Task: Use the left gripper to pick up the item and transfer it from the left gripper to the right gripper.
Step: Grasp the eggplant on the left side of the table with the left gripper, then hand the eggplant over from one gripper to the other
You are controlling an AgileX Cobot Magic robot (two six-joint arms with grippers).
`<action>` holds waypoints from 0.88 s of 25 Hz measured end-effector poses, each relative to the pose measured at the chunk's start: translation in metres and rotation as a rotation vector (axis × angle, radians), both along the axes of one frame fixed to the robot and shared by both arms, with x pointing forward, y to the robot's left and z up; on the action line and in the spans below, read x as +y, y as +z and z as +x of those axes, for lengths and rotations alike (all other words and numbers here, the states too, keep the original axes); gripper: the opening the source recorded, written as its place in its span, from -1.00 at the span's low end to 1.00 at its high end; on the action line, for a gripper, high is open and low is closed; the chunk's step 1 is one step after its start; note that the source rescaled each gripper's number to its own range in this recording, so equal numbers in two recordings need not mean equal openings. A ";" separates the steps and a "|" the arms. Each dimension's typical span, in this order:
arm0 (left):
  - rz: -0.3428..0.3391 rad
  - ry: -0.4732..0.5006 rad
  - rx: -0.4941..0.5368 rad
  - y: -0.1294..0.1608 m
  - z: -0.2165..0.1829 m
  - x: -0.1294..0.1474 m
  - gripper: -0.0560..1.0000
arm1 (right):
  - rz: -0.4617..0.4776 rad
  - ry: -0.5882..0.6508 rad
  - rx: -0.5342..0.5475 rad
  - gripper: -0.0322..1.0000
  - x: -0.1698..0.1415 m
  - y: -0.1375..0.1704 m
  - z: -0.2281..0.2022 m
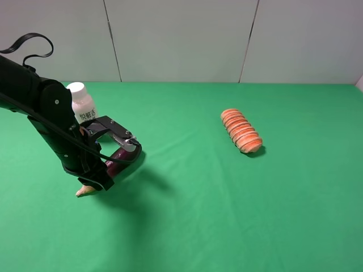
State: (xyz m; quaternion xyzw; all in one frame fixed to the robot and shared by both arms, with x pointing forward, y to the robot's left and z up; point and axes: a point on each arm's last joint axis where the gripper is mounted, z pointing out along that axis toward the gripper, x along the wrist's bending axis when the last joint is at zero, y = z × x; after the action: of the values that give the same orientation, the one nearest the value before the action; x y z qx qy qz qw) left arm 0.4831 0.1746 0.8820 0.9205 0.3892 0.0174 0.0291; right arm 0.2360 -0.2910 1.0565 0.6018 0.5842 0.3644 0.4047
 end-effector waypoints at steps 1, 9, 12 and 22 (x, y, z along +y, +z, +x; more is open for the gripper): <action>0.010 -0.016 -0.005 0.000 0.000 0.001 -0.89 | 0.000 0.000 0.000 1.00 0.000 0.000 0.000; 0.019 -0.060 -0.072 0.021 0.001 0.004 -0.89 | 0.000 0.000 0.000 1.00 0.000 0.000 0.000; 0.007 -0.058 -0.099 0.035 -0.002 0.005 -0.89 | 0.000 0.000 0.000 1.00 0.000 0.000 0.000; -0.020 -0.093 -0.181 0.080 -0.015 0.013 -0.89 | 0.000 0.000 0.000 1.00 0.000 0.000 0.000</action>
State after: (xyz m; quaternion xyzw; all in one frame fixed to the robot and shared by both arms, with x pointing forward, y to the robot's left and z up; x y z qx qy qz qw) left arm 0.4678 0.1876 0.9620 0.9318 0.3422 0.0951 0.0744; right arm 0.2360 -0.2910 1.0565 0.6018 0.5842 0.3644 0.4047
